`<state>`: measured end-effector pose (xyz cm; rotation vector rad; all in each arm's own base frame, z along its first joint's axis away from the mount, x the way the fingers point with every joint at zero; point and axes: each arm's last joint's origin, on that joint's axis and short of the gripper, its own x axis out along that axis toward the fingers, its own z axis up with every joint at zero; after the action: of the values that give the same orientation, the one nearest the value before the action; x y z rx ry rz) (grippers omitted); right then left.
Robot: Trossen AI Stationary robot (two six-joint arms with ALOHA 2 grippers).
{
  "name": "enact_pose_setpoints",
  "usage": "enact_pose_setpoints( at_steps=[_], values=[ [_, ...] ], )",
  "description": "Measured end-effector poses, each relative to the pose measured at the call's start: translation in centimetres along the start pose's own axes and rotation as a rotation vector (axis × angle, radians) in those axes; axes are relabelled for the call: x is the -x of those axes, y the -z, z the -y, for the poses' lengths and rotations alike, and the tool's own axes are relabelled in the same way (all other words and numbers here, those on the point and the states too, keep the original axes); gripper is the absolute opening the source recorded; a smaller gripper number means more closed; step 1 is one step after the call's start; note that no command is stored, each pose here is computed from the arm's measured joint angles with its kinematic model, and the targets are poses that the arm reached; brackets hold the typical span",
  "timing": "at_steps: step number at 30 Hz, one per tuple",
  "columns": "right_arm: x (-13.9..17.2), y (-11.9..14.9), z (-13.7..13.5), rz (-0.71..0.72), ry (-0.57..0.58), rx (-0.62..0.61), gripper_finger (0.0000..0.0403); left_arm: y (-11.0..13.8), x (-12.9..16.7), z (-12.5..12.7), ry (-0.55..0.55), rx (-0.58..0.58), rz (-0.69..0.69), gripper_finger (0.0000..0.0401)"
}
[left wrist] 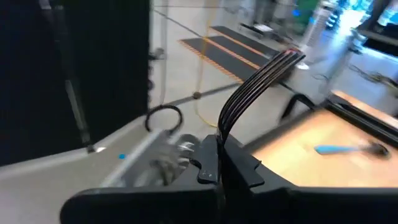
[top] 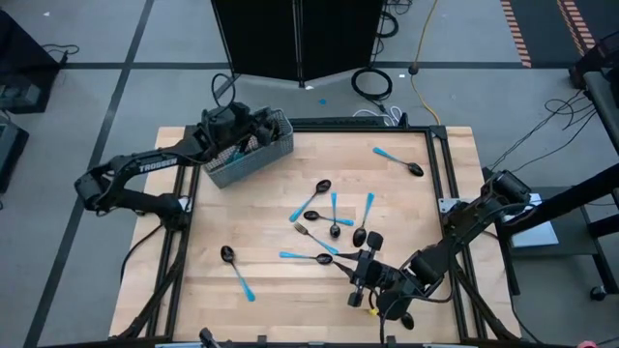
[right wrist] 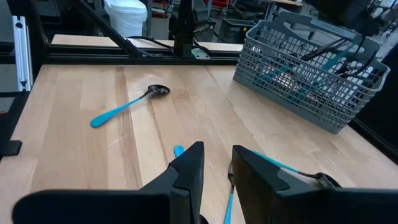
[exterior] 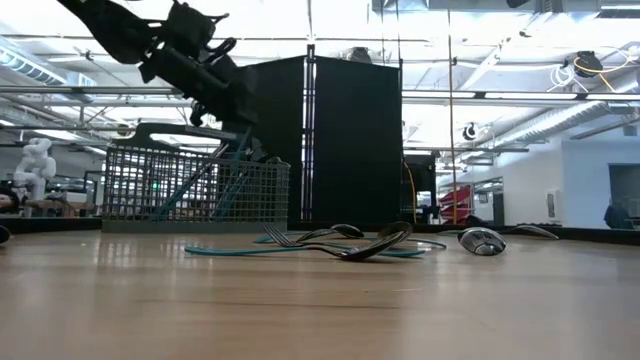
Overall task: Sort silverware
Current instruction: Put the blue fork in the silverware rack
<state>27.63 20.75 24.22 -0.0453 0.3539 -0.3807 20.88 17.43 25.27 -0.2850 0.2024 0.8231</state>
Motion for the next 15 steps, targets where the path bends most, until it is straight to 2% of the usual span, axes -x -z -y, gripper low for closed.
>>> enact_pose_setpoints(
  at_steps=[8, 15],
  values=[
    [0.0, 0.1, 0.0, -0.005, 0.003, -0.003, 0.0079, 0.3, 0.0, 0.0, -0.02, -0.031, -0.024, 0.0054],
    [0.0, 0.1, 0.1, -0.006, 0.004, -0.003, 0.0079, -0.4, 1.2, 0.1, 0.007, -0.008, -0.046, 0.0095]
  ],
)
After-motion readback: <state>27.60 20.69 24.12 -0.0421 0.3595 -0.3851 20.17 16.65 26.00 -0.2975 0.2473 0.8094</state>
